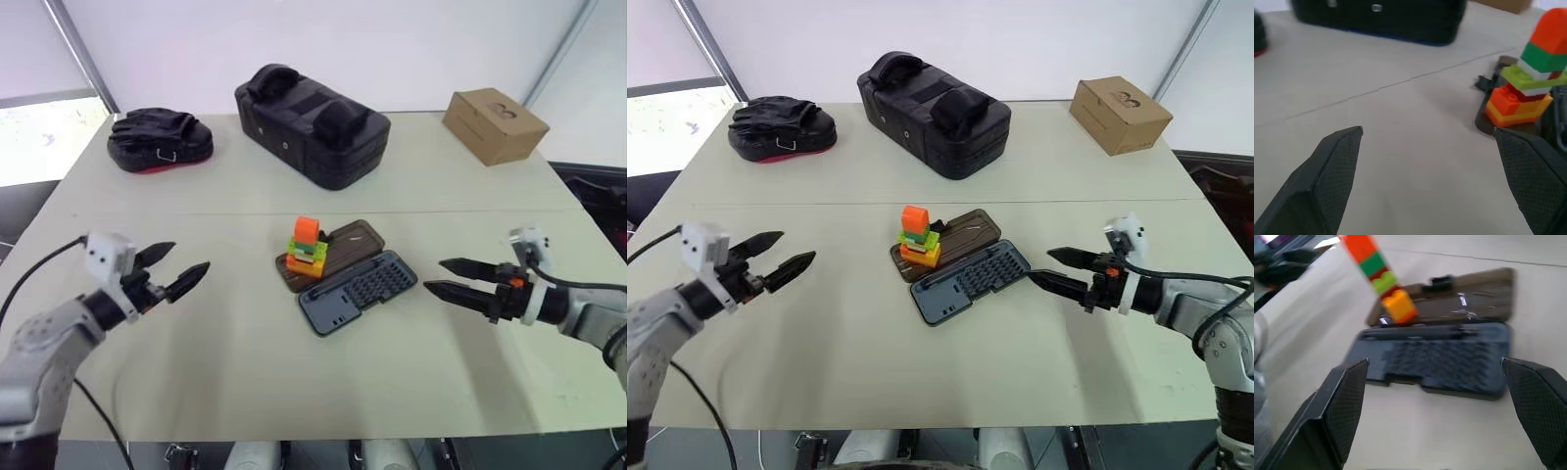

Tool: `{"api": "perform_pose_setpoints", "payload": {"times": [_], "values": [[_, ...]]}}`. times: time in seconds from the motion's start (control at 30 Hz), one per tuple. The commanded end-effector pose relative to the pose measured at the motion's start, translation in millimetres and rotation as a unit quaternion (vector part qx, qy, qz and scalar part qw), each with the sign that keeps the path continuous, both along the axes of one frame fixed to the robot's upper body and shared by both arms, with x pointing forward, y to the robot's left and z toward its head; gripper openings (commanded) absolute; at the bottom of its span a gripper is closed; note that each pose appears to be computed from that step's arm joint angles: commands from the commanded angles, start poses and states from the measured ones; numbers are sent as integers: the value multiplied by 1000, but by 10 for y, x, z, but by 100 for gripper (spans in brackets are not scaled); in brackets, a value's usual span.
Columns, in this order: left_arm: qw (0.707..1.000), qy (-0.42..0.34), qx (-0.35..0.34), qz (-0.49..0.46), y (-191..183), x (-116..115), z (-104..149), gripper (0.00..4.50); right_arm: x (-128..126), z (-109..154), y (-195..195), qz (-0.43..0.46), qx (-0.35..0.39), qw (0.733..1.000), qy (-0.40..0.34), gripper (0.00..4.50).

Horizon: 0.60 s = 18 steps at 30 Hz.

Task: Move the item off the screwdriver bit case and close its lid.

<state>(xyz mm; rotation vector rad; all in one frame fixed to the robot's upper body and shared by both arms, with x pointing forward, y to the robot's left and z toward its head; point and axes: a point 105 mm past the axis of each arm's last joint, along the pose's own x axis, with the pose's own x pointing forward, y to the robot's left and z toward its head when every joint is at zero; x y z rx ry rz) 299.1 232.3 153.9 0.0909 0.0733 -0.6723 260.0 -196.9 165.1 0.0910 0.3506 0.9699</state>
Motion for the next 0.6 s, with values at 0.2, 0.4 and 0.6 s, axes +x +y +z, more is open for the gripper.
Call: {"api": "perform_pose_setpoints", "payload": {"times": [0.2, 0.4, 0.6], "values": [[980, -4, 77, -182, -397, 493, -108, 445, -169, 85, 295, 47, -14, 999, -21, 447], [958, -9, 85, -275, -796, 668, -161, 445, -236, 28, 300, 26, -15, 999, -19, 447], [937, -13, 84, -340, -1159, 743, -197, 445, -362, 42, 325, 9, -19, 1000, -23, 447]]}}
